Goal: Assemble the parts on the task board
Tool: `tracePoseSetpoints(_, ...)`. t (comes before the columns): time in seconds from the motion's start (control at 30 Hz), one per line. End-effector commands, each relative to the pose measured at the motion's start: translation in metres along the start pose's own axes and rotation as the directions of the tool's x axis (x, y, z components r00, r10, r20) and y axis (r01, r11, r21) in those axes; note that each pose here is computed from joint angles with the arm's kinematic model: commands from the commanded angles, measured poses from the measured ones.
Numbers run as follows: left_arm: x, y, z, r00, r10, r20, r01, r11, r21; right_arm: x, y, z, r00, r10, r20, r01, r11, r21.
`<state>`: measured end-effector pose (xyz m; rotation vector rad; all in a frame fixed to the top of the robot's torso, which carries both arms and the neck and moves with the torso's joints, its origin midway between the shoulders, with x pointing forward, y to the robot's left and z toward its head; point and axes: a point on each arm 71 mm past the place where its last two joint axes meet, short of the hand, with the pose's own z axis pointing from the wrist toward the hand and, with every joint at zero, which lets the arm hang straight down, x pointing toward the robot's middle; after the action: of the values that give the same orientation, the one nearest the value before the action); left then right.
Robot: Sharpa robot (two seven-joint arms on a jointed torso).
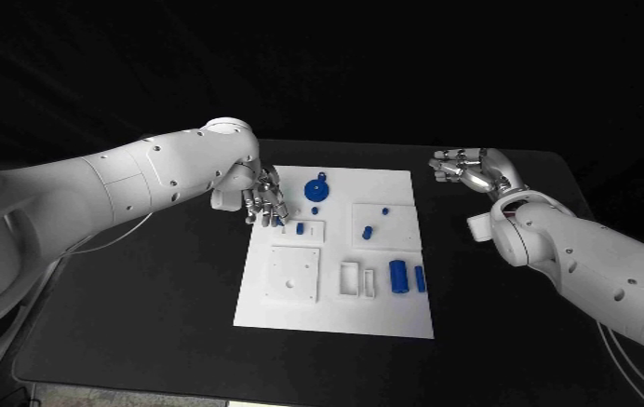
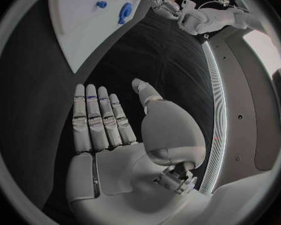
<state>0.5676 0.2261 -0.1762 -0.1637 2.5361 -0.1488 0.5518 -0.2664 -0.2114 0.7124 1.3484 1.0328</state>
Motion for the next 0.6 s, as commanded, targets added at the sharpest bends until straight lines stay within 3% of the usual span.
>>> tracePoseSetpoints(0.03, -0.0001, -0.0038, 0.0003, 0.998, 0.058, -0.024, -0.059, 0.998, -0.020, 0.002, 0.002, 0.000, 1.000, 0.001, -0.014, -0.002, 1.000, -0.012)
tracePoseSetpoints(0.37, 0.0021, -0.0144, 0.0052, 0.995, 0.095, -0.035, -0.096, 0.995, -0.026, 0.004, 0.002, 0.000, 1.000, 0.003, -0.016, -0.004, 1.000, -0.014)
tracePoseSetpoints(0.6, 0.0048, -0.0169, 0.0061, 0.991, 0.125, -0.036, -0.127, 0.991, -0.034, 0.004, 0.002, 0.001, 1.000, 0.004, -0.016, -0.004, 1.000, -0.014)
